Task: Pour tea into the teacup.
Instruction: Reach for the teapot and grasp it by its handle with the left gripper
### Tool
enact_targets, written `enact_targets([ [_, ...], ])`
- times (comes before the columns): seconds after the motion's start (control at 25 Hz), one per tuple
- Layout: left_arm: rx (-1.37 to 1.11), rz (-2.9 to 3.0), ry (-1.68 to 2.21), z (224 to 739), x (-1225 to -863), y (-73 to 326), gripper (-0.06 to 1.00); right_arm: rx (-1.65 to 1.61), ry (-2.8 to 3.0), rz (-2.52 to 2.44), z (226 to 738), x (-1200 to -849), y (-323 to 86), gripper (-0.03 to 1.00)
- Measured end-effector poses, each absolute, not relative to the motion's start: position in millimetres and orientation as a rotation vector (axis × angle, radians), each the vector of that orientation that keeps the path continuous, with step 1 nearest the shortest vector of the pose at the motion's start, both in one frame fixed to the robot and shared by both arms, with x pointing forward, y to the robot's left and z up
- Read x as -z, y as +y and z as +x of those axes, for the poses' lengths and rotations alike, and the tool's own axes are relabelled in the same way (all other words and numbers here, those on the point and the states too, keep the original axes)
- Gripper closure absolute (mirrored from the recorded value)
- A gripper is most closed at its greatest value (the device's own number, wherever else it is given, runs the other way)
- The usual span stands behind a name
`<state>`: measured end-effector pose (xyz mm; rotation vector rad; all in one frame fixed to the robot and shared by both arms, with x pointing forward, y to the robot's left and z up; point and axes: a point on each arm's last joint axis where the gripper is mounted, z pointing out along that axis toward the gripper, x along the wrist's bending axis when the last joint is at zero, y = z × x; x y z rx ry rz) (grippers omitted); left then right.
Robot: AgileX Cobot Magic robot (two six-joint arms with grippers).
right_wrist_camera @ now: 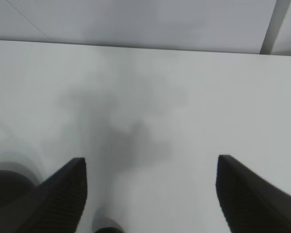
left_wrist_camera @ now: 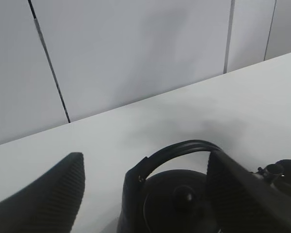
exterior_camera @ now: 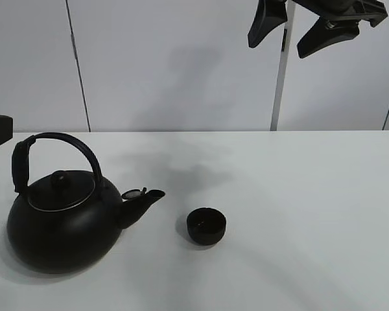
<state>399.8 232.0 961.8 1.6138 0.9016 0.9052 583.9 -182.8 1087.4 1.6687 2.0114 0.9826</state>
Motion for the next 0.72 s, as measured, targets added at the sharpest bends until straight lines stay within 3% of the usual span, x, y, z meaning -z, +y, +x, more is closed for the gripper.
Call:
enact_targets([
  [0.72, -0.877, 1.699, 1.043, 427, -901, 227, 0.43, -0.935, 2.053, 1.696, 580, -1084, -183, 0.45],
])
